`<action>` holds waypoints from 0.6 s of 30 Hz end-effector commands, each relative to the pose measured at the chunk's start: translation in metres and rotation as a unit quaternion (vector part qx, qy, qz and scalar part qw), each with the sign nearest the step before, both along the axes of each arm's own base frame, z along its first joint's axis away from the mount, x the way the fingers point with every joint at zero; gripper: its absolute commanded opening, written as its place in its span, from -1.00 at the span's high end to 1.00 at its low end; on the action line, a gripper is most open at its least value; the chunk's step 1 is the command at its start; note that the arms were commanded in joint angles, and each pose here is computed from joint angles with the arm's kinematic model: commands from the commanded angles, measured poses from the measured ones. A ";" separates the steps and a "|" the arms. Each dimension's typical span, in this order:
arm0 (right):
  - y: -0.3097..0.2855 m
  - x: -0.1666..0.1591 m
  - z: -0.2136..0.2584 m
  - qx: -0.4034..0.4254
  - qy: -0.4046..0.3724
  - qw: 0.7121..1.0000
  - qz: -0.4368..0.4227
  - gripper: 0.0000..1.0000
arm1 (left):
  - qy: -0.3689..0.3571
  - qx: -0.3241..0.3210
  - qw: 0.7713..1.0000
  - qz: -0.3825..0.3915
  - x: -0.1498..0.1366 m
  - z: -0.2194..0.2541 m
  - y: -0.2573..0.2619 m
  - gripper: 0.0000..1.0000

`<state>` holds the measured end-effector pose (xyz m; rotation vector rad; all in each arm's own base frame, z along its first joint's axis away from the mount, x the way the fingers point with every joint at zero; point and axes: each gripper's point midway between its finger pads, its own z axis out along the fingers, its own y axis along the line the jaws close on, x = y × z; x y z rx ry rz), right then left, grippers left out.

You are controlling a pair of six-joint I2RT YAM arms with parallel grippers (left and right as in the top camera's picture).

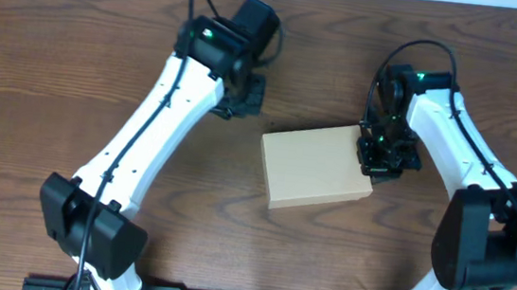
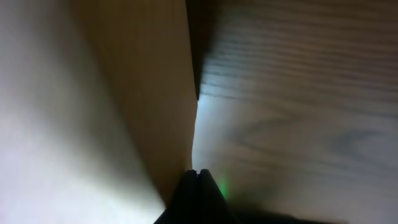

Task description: Pack container

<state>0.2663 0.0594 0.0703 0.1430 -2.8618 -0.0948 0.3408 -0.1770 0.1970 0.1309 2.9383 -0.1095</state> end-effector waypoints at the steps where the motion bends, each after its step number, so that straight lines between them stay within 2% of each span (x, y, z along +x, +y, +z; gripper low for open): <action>1: 0.020 -0.008 -0.006 0.037 0.011 0.999 -0.008 0.97 | -0.035 -0.003 0.999 0.003 0.008 0.026 0.015 0.80; 13: 0.060 -0.009 -0.009 0.057 -0.006 0.998 0.019 0.97 | -0.037 0.001 0.999 0.001 0.001 0.035 0.024 0.78; 18: 0.037 0.000 -0.012 -0.003 -0.025 1.000 0.004 0.97 | -0.028 0.026 0.999 0.001 -0.005 0.032 0.034 0.78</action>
